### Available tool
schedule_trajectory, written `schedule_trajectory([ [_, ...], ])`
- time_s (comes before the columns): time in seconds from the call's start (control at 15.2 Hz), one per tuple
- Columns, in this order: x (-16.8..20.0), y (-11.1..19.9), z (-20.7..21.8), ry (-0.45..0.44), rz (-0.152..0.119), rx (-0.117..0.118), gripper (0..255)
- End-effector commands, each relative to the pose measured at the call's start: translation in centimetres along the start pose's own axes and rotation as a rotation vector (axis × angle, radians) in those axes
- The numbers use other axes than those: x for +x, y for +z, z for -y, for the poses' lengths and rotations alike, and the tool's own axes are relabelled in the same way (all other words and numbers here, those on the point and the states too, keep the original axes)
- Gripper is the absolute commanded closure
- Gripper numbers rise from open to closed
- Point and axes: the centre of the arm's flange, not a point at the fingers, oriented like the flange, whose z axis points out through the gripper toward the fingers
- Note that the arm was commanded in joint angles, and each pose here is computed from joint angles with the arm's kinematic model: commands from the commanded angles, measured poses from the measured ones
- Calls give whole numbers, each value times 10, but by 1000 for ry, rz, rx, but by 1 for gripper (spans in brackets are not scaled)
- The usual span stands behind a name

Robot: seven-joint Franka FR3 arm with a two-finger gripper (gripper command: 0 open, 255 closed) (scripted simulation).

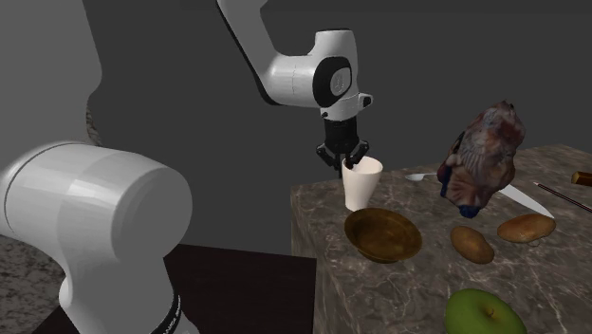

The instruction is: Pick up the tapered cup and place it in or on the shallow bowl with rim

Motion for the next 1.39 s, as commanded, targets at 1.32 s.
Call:
schedule_trajectory([
  [1.32,6,-83,-12,0,2,1,255],
])
